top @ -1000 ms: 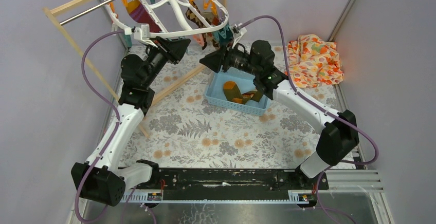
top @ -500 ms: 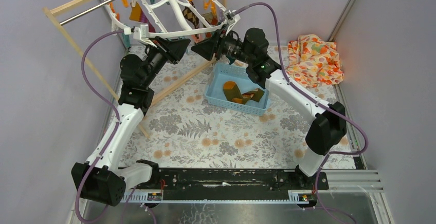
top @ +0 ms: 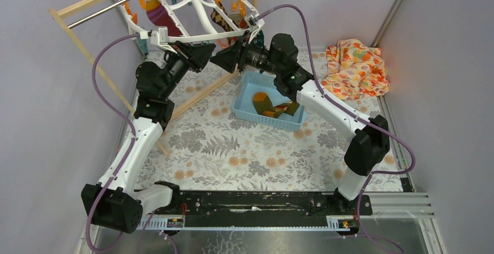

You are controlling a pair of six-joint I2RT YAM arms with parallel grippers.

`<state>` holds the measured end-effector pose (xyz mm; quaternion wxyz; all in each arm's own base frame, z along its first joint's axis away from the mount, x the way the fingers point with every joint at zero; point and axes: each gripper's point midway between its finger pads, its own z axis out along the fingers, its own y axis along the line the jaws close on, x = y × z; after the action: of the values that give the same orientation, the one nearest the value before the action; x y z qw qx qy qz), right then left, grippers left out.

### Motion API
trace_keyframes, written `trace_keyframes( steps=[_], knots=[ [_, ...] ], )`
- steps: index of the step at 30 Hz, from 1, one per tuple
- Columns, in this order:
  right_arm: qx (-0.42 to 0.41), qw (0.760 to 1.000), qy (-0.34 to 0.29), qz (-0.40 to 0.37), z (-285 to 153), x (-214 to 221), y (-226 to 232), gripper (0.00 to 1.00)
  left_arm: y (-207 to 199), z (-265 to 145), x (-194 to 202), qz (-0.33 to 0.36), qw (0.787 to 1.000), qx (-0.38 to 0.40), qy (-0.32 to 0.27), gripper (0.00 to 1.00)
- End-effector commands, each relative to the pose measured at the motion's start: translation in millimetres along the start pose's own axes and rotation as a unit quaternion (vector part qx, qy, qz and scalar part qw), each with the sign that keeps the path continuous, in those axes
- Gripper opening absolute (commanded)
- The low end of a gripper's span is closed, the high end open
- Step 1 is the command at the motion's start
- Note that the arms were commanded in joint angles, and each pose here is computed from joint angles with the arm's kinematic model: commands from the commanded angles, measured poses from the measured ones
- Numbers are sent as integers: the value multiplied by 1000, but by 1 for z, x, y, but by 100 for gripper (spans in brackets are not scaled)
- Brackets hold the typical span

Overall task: Clip the socks to the hanger
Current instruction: Open the clamp at the hanger.

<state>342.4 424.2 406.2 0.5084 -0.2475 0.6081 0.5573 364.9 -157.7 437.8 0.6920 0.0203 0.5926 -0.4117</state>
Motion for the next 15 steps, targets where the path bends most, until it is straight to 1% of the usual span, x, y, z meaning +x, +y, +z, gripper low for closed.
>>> trace_keyframes(
  steps=[1,6,7,10,11,15],
  knots=[
    [-22,999,-31,-32,4,-28,24,55,4,1,-5,9,1000,0,-15,0],
    [-18,999,-24,-34,10,-27,20,54,2,1,-6,4,1000,5,-17,0],
    [-17,999,-23,-32,11,-26,18,52,1,1,-8,4,1000,6,-19,0],
    [-16,999,-21,-32,13,-25,16,41,-1,2,-8,1,1000,10,-17,0],
    [-15,999,-22,-32,14,-25,16,38,-2,2,-9,0,1000,13,-17,0],
    [-19,999,-23,-31,16,-25,16,35,-3,2,-8,-2,1000,15,-16,0]
  ],
)
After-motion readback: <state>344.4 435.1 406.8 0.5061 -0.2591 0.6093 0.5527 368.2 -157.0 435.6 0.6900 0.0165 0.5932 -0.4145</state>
